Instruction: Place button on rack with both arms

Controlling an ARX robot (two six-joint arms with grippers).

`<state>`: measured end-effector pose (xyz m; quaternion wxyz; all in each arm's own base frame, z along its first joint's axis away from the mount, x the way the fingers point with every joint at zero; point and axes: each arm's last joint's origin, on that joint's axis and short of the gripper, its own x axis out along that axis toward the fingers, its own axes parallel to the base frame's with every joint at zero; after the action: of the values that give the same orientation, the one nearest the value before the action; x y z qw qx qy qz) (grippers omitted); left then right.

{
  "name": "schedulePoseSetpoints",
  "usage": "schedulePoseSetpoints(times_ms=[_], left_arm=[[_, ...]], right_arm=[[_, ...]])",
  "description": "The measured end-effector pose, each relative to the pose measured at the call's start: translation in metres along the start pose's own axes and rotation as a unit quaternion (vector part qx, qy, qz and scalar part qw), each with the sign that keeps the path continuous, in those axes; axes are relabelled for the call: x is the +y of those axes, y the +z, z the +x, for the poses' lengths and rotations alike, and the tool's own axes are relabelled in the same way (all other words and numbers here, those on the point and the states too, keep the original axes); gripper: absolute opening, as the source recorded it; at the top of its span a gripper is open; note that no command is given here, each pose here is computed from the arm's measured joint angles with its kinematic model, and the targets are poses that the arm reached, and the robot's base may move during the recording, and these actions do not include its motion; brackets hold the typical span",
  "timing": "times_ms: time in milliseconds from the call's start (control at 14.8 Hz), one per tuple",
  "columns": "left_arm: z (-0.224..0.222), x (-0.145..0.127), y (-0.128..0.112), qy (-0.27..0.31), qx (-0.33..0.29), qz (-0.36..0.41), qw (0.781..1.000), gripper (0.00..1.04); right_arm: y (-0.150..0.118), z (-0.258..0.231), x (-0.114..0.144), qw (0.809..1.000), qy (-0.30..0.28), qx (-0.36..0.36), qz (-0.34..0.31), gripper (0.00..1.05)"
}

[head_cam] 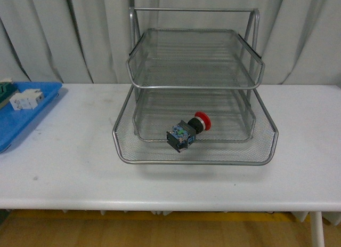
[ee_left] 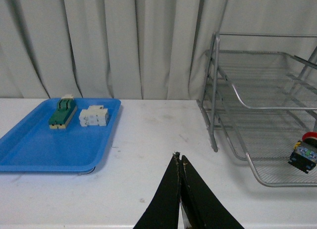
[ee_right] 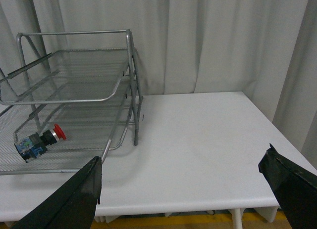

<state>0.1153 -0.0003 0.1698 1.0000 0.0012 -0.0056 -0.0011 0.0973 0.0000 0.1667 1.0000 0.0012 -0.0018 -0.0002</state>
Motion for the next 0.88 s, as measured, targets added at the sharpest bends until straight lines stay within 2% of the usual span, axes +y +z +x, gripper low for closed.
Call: schedulePoseSetpoints(times_ms=[676,879], left_arm=[[-0.007,0.000,-0.001,0.000,0.001,0.000,1.000,0.02],[-0.014,0.000,-0.007,-0.001,0.028,0.000,1.000,0.02]], right_arm=[[0.000,0.000,0.000,1.000,0.000,0.000,0.000,0.98],[0.000,0.000,0.000,1.000,0.000,0.000,0.000,0.98]])
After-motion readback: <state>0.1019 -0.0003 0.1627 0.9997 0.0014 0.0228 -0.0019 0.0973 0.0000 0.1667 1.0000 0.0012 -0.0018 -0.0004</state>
